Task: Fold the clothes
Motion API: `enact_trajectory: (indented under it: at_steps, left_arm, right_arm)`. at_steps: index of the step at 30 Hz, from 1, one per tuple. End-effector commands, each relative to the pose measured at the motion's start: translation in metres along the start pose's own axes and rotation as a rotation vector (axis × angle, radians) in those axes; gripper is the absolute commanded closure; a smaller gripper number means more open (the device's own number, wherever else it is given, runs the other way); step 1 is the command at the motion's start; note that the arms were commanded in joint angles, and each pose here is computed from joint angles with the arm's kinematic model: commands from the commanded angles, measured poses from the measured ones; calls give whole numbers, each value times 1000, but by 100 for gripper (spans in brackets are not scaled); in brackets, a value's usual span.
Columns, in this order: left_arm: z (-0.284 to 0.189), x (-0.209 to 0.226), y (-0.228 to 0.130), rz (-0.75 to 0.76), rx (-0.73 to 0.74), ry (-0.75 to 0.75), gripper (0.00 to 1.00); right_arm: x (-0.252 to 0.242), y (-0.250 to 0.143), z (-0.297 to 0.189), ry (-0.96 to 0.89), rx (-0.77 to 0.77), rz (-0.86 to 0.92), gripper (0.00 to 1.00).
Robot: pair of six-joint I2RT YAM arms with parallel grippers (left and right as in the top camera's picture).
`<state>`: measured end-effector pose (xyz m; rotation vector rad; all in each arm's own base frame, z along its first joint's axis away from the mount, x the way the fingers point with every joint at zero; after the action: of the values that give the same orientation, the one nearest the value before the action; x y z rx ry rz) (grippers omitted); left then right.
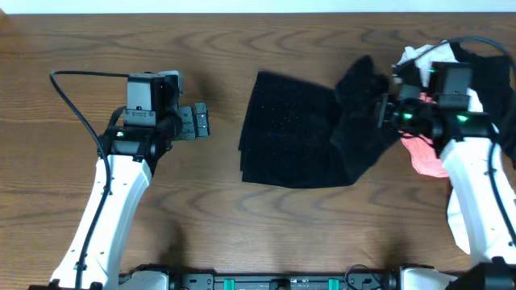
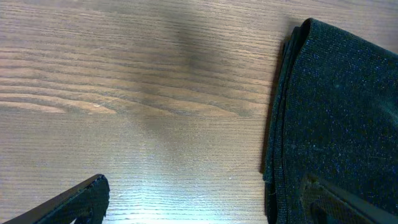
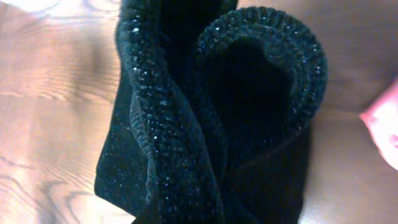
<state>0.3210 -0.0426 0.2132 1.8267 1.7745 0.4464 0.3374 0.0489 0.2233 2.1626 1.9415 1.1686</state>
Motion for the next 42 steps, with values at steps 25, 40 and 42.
enact_trajectory:
  at_steps: [25, 40, 42]
  left_arm:
    - [-9, 0, 11, 0, -40, 3, 2]
    - [-9, 0, 10, 1, -34, 5, 2]
    - [-9, 0, 11, 20, -41, 5, 2]
  right_arm:
    - [112, -43, 152, 186, 106, -97, 96]
    - [167, -50, 151, 386, 57, -209, 12]
    - [166, -48, 150, 384, 54, -207, 11]
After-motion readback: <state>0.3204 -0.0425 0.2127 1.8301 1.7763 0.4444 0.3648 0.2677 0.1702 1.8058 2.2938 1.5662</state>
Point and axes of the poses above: each gripper's point midway between its finger pads, its own z axis out along the fingers, its own x axis along the line the jaws close on, y = z × x, the point moved 6 cm from there along -z, back along the fingers, and after that the axes turned 4 degrees about z, right-handed, at the moved point
